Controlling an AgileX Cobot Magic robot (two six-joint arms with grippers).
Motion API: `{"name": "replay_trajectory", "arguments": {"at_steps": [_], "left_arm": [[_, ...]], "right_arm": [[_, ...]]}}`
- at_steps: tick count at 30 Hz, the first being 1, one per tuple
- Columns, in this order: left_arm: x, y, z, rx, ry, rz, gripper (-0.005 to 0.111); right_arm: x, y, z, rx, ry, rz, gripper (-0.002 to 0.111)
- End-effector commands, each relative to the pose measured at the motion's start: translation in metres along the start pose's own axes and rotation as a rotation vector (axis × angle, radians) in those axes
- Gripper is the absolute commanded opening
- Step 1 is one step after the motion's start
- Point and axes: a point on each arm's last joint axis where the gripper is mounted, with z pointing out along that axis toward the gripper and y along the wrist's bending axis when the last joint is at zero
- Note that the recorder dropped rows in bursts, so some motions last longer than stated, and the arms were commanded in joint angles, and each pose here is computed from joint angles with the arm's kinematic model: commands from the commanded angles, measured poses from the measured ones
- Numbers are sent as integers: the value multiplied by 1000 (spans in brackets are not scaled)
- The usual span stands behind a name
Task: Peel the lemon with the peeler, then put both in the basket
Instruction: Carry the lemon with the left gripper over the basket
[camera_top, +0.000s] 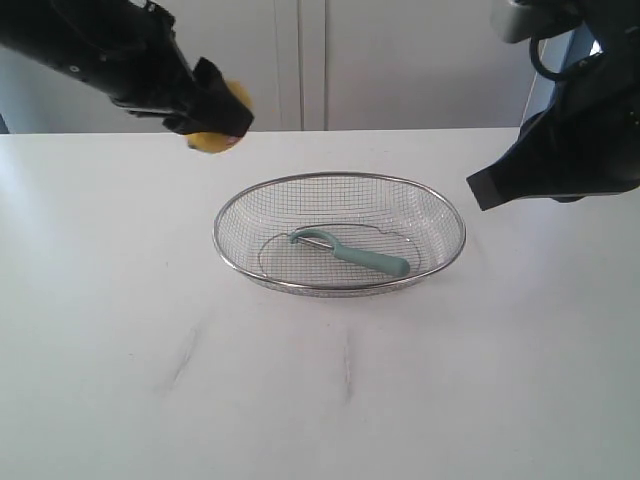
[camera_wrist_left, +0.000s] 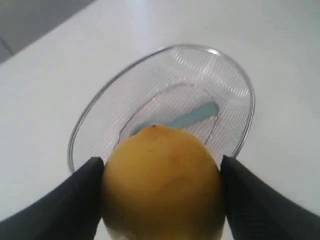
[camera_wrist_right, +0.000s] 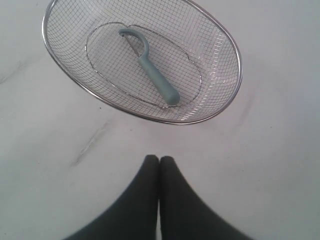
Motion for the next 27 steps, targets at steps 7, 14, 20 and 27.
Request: {"name": "replay_trajectory", "arguments": {"at_steps": [7,14,20,27], "left_arm": [[10,11,-18,-43,293,-40,0],[4,10,-11,-19,220,-76,0],[0,16,8,-11,151,-129,0],[-7,21,29,31,40,-248,0]], "right_arm": [[1,-1,-2,1,-1,-1,0],[1,-1,-2,1,-1,-1,0],[1,-1,-2,1,-1,-1,0],[1,-1,-2,1,-1,-1,0]]}}
